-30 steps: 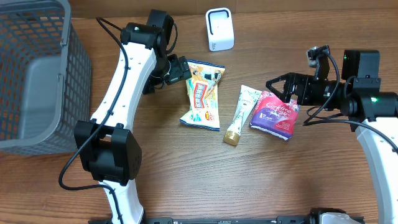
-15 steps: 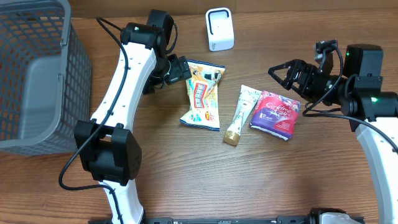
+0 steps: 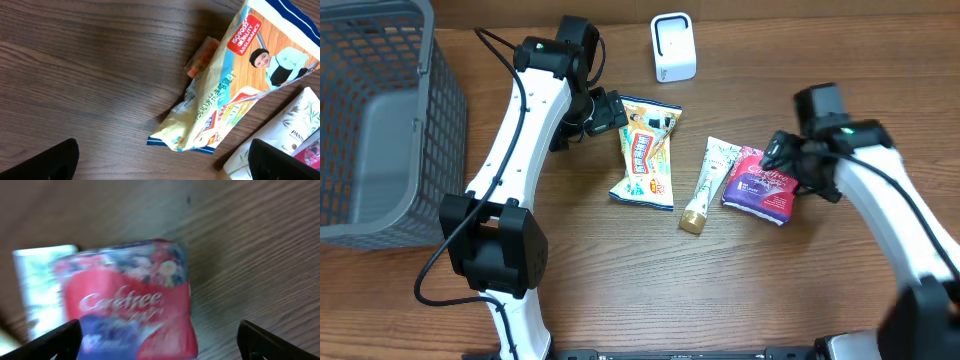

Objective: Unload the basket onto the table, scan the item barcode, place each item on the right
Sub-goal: 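Lift the pink pack with the right gripper toward the white scanner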

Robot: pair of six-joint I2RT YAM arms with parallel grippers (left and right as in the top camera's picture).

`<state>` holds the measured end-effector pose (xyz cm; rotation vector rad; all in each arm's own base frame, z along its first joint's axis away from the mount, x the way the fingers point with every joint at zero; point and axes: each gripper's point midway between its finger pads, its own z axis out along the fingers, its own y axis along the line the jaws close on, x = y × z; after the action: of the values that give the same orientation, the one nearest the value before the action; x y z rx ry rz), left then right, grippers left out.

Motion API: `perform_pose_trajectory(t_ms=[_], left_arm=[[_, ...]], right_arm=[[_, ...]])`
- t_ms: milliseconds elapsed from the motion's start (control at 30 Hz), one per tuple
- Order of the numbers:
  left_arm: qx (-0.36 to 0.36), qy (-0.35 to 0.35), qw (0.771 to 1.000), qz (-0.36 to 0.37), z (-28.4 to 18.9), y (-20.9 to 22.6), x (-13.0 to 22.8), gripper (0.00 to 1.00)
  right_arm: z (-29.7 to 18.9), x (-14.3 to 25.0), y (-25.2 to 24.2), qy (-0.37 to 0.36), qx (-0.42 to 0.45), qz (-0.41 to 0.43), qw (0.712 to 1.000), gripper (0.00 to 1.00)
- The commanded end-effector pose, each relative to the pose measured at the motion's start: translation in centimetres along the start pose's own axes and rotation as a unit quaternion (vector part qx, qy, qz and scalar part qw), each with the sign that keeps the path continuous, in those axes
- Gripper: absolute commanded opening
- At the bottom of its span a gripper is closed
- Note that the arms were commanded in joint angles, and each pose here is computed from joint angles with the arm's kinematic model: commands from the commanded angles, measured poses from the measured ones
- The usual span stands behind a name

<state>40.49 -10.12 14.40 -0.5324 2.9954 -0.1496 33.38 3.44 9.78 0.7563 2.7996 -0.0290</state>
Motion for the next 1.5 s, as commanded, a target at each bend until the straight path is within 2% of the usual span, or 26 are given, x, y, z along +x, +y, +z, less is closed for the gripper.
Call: perform_pose_trajectory(t_ms=[0,100,233,500,567,633,700,767,833,867,900,1067,1233,1333,1467], left_arm=[[0.01,-0.004,1.0,-0.003,-0.5,-0.6,0.0,1.0],[0.01,-0.004,1.0,-0.003,-0.5,-0.6,0.0,1.0],[0.01,-0.004,1.0,-0.003,-0.5,-0.6,0.0,1.0],[0.01,-0.004,1.0,-0.003,-0.5,-0.6,0.0,1.0],[0.01,-0.004,1.0,-0.003,-0.5,-0.6,0.0,1.0],[0.01,-0.004,1.0,-0.003,-0.5,-0.6,0.0,1.0],[0.01,-0.004,1.0,-0.003,-0.5,-0.6,0.0,1.0],[0.009,-0.004,1.0,-0.003,-0.5,-0.6,0.0,1.0],[0.01,-0.004,1.0,-0.003,-0.5,-0.6,0.0,1.0],[0.01,-0.004,1.0,-0.003,-0.5,-0.6,0.0,1.0],[0.01,-0.004,1.0,-0.003,-0.5,-0.6,0.0,1.0],[0.01,-0.004,1.0,-0.003,-0.5,-0.6,0.0,1.0],[0.014,-0.011,1.0,-0.002,-0.5,-0.8,-0.3,1.0],[0.016,-0.013,1.0,-0.002,-0.5,-0.9,-0.4,1.0],[0.012,-0.007,1.0,-0.003,-0.5,-0.7,-0.1,1.0]], right_arm=[[1.6,-0.6,-0.1,0.001,0.025,0.011,1.0,1.0],[2.3,0.1,1.1,0.027,-0.005,0.011,1.0,1.0],[3.0,2.1,-0.2,0.061,0.018,0.006,0.998,1.0],[5.7,3.0,-0.3,0.051,0.004,0.007,0.999,1.0],[6.6,3.6,0.0,0.054,-0.012,0.007,0.998,0.97],[7.2,3.9,0.3,0.054,-0.026,0.004,0.998,0.88],[7.6,4.2,0.3,0.054,-0.029,0.004,0.998,0.67],[7.6,4.2,0.2,0.054,-0.029,0.006,0.998,0.57],[7.5,4.1,0.3,0.054,-0.029,0.006,0.998,0.3],[7.4,4.0,0.3,0.054,-0.029,0.006,0.998,0.12],[7.1,3.8,0.4,0.054,-0.029,0.006,0.998,0.06],[4.0,1.1,2.2,0.034,-0.045,-0.016,0.998,0.04],[-1.3,-4.1,5.7,-0.027,-0.096,-0.011,0.995,0.04],[-4.7,-7.3,9.0,-0.077,-0.168,-0.01,0.983,0.04],[-8.3,-11.3,13.4,-0.149,-0.281,0.012,0.948,0.04]])
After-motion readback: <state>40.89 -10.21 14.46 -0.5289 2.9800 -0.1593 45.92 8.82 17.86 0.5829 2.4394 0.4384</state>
